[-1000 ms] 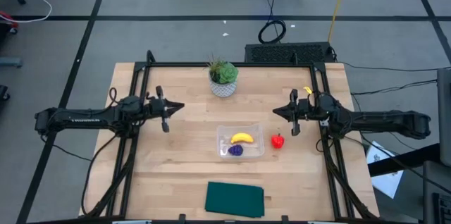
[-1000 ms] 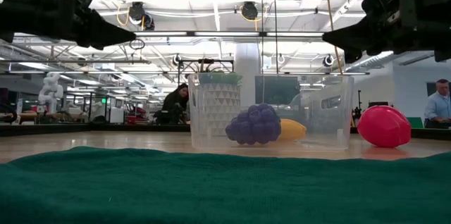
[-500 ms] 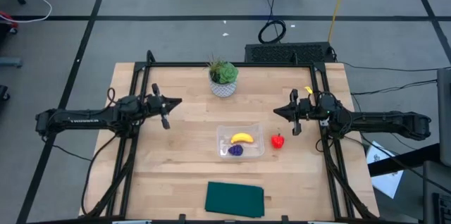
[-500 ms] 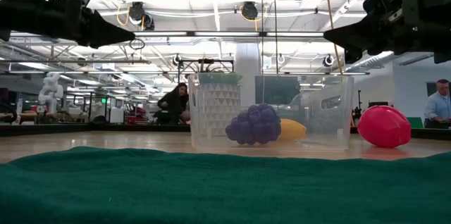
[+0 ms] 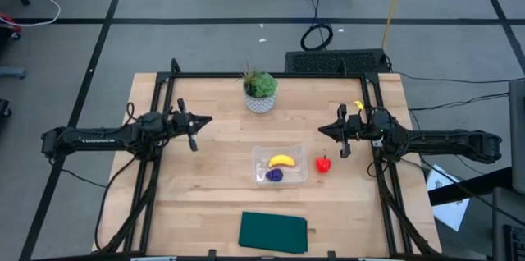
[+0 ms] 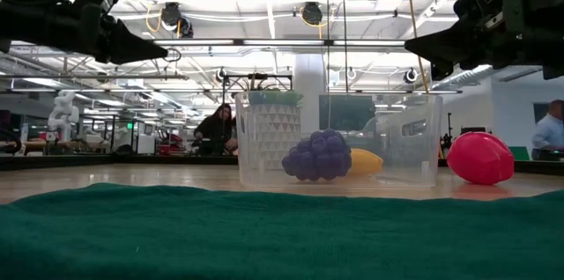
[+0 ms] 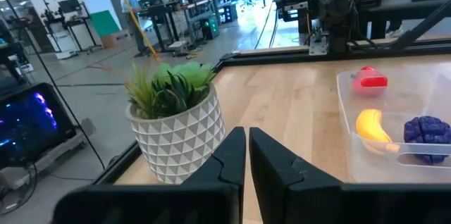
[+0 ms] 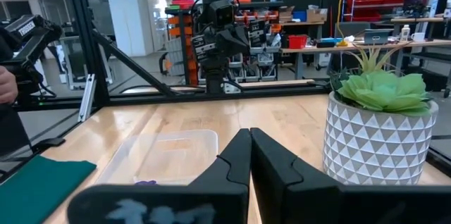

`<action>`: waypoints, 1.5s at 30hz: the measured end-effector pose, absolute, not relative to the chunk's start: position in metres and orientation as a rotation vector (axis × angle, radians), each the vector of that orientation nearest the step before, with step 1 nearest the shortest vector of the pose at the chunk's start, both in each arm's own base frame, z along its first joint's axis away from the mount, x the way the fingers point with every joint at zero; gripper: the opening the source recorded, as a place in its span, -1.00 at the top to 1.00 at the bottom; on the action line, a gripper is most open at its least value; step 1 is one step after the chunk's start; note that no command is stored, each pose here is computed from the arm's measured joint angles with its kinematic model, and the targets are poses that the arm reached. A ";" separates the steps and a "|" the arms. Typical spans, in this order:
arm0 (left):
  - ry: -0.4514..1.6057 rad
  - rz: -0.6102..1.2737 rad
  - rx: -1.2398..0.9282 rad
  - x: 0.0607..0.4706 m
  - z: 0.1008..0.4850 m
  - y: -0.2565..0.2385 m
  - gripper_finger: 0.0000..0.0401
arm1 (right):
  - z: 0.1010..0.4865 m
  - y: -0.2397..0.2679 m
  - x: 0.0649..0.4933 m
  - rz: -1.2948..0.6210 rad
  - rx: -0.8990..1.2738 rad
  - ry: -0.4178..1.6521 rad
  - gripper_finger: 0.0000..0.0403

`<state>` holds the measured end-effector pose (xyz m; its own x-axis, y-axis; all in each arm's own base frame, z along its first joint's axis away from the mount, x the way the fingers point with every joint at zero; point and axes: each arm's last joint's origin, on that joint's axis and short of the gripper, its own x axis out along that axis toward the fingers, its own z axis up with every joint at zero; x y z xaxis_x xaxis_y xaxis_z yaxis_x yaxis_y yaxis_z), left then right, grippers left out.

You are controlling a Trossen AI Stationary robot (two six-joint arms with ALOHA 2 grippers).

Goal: Pick and placing Produce into tupperware
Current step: Put the apple into the transparent bin

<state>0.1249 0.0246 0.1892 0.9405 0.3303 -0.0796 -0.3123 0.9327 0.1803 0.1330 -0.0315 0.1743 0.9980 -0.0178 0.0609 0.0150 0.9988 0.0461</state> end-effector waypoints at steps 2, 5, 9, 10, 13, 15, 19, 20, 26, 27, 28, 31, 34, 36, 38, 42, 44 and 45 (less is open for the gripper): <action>0.110 0.329 0.170 0.125 0.189 0.025 0.87 | 0.174 -0.032 0.133 -0.016 0.046 -0.061 1.00; 0.110 0.329 0.170 0.125 0.189 0.025 0.87 | 0.174 -0.032 0.133 -0.016 0.045 -0.061 1.00; 0.110 0.329 0.170 0.125 0.189 0.025 0.87 | 0.174 -0.032 0.133 -0.016 0.042 -0.061 1.00; 0.110 0.329 0.170 0.125 0.189 0.025 0.87 | 0.174 -0.031 0.133 -0.015 0.042 -0.061 1.00; 0.110 0.328 0.170 0.125 0.189 0.024 0.87 | 0.174 -0.030 0.133 -0.005 0.042 -0.061 1.00; 0.110 0.328 0.170 0.125 0.189 0.024 0.87 | 0.174 -0.029 0.134 0.029 0.042 -0.058 1.00; 0.110 0.328 0.170 0.125 0.189 0.024 0.87 | 0.173 -0.024 0.135 0.103 0.052 -0.041 1.00; 0.110 0.328 0.171 0.125 0.189 0.024 0.87 | 0.175 -0.022 0.135 0.111 0.051 -0.044 1.00; 0.110 0.328 0.171 0.125 0.189 0.024 0.87 | 0.185 -0.020 0.139 0.132 0.049 -0.041 1.00; 0.110 0.328 0.171 0.125 0.189 0.024 0.87 | 0.186 -0.020 0.140 0.130 0.052 -0.034 1.00; 0.110 0.328 0.171 0.125 0.189 0.024 0.87 | 0.188 -0.020 0.140 0.129 0.054 -0.028 1.00; 0.110 0.328 0.171 0.125 0.189 0.024 0.87 | 0.192 -0.021 0.143 0.128 0.063 0.006 1.00; 0.110 0.327 0.171 0.125 0.189 0.024 0.87 | 0.201 -0.021 0.145 0.127 0.067 0.020 1.00; 0.111 0.327 0.171 0.125 0.189 0.024 0.87 | 0.207 -0.022 0.147 0.126 0.069 0.044 1.00; 0.112 0.327 0.171 0.125 0.189 0.024 0.87 | 0.213 -0.022 0.148 0.126 0.066 0.071 1.00; 0.116 0.326 0.171 0.125 0.189 0.024 0.87 | 0.224 -0.021 0.149 0.133 0.060 0.098 1.00; 0.116 0.326 0.171 0.125 0.189 0.024 0.87 | 0.229 -0.020 0.150 0.143 0.061 0.106 1.00; 0.116 0.326 0.171 0.125 0.189 0.024 0.87 | 0.231 -0.019 0.150 0.148 0.066 0.119 1.00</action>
